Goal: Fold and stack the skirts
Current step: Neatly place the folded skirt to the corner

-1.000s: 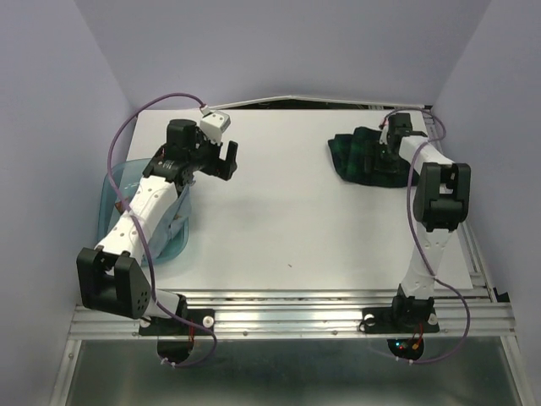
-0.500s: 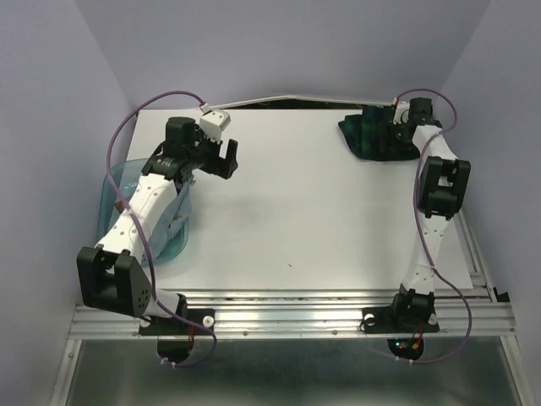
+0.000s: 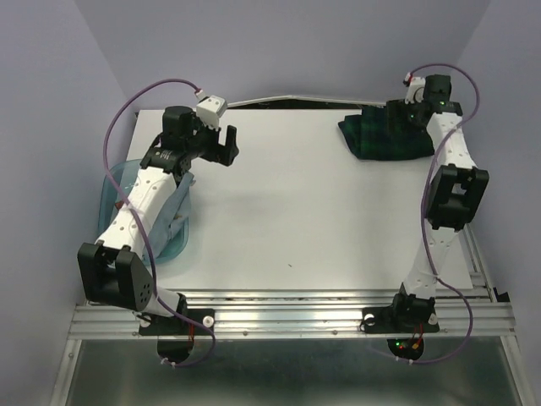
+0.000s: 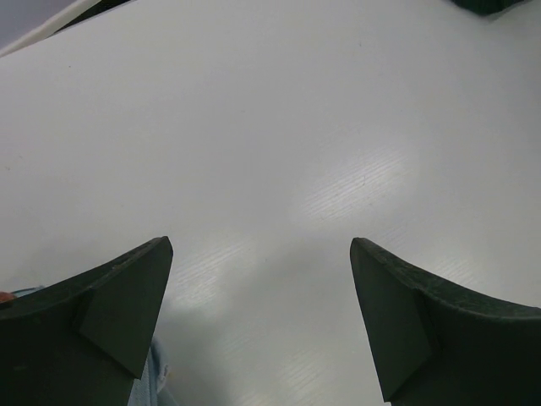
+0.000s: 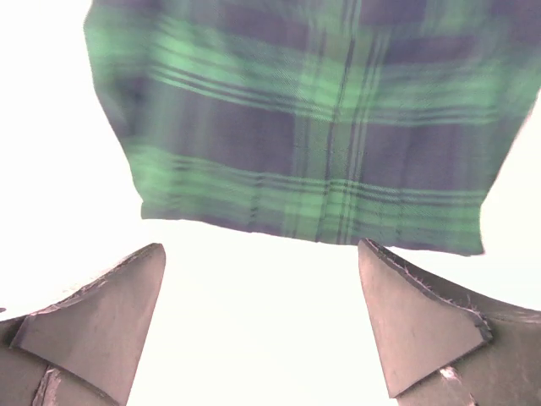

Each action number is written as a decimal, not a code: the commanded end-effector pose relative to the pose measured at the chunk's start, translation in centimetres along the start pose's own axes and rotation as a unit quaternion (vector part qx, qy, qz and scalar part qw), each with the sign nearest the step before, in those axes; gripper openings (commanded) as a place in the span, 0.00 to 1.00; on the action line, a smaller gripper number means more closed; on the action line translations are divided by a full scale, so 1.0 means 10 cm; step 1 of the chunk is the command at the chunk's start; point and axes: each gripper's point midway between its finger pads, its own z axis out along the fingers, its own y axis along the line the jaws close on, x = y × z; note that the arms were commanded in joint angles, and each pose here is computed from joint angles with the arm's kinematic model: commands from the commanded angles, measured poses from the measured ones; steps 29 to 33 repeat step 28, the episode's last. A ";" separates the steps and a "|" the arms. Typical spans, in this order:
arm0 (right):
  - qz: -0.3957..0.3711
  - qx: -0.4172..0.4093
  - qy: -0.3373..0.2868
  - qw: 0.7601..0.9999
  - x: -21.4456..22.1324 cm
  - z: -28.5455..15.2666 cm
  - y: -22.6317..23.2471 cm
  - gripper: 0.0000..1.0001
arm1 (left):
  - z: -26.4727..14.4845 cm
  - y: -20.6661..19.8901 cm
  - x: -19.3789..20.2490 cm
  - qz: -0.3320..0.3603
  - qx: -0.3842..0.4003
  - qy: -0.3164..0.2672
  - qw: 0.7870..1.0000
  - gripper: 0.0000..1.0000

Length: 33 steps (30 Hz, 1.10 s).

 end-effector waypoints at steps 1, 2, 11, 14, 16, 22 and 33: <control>-0.004 -0.041 -0.097 0.994 -0.65 -1.16 0.35 1.00 | 0.07 0.09 -0.13 -0.003 -0.015 -0.021 1.000 0.99; 0.001 -0.051 -0.088 0.995 -0.57 -1.23 0.41 1.00 | 0.09 0.11 -0.07 -0.002 -0.018 -0.013 1.000 0.99; 0.035 -0.181 -0.022 0.983 0.79 -1.55 1.44 1.00 | 0.08 0.03 0.59 0.014 -0.003 0.029 0.999 0.99; 0.037 -0.195 0.008 0.980 1.28 -1.51 1.64 1.00 | 0.05 0.01 0.82 0.024 -0.003 0.043 0.999 0.99; 0.031 -0.196 0.021 0.980 1.47 -1.48 1.75 1.00 | -0.01 0.00 0.85 0.033 -0.004 0.040 0.999 0.99; 0.027 -0.195 0.044 0.979 1.81 -1.44 1.88 1.00 | -0.14 -0.02 1.04 0.055 -0.010 0.048 0.997 0.99; 0.024 -0.197 0.046 0.979 1.81 -1.45 1.91 1.00 | -0.22 -0.06 1.07 0.061 -0.006 0.041 0.997 0.99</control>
